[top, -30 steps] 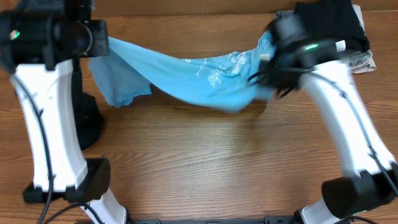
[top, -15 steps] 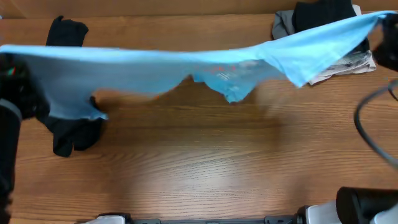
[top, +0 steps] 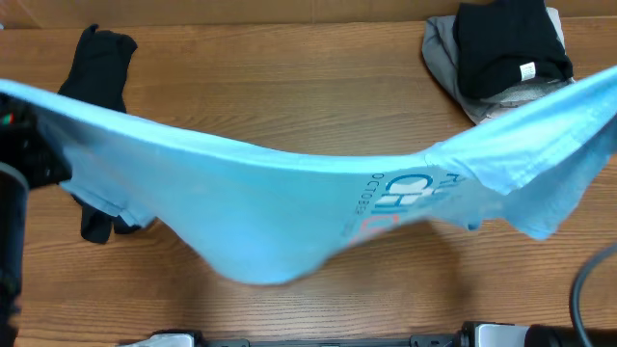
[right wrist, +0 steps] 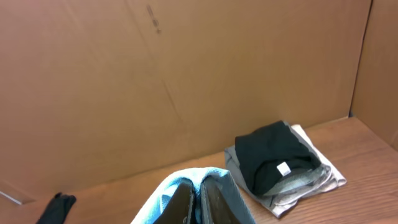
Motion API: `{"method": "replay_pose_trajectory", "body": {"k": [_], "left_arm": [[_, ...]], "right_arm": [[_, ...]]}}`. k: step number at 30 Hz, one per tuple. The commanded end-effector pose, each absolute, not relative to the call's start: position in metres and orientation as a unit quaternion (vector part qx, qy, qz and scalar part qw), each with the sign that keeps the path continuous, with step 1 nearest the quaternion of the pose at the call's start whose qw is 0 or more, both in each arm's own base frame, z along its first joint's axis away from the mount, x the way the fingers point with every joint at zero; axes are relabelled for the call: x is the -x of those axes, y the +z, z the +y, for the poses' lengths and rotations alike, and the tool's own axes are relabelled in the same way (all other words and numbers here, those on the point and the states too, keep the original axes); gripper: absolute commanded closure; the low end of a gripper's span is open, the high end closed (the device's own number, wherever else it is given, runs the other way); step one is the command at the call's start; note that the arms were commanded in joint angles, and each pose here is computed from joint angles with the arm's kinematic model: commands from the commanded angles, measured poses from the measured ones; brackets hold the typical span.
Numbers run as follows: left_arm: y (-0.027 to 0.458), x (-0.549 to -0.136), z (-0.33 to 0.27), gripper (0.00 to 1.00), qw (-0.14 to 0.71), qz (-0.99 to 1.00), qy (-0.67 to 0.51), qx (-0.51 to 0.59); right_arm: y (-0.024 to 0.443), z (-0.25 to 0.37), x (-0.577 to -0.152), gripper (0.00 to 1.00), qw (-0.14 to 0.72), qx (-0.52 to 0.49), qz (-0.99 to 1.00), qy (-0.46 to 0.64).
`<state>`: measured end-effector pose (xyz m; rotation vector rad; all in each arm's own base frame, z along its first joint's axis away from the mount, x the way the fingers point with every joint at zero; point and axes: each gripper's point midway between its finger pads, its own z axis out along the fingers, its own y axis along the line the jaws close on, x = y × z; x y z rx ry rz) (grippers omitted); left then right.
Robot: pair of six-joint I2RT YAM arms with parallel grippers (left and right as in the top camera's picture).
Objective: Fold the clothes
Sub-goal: 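Raise the shirt high with both grippers and stretch it taut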
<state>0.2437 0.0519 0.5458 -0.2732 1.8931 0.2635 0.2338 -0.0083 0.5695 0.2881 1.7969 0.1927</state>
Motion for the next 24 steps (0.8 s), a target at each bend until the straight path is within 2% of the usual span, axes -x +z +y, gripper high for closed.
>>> {"method": "replay_pose_trajectory", "body": {"k": [1,8,14,18,24], "left_arm": [[0.530,-0.283,0.065,0.96,0.535,0.820,0.159,0.126],[0.494,-0.386,0.079,0.96,0.508,0.832,0.170,0.143],[0.490,-0.474,0.078,0.96,0.572,0.806,0.081,0.129],[0.521,-0.490,0.078,0.96,0.630,0.763,0.072,0.126],[0.566,-0.483,0.080,0.96,0.688,0.712,0.077,0.117]], "right_arm": [[0.544,-0.013,-0.287,0.96,0.568,-0.122,0.811,0.073],[0.526,-0.013,-0.393,0.96,0.568,-0.108,0.811,0.091],[0.551,-0.011,-0.472,0.96,0.645,-0.096,0.749,0.114],[0.585,-0.006,-0.479,0.96,0.699,-0.080,0.701,0.121],[0.620,-0.006,-0.475,0.96,0.747,-0.070,0.649,0.125]]}}
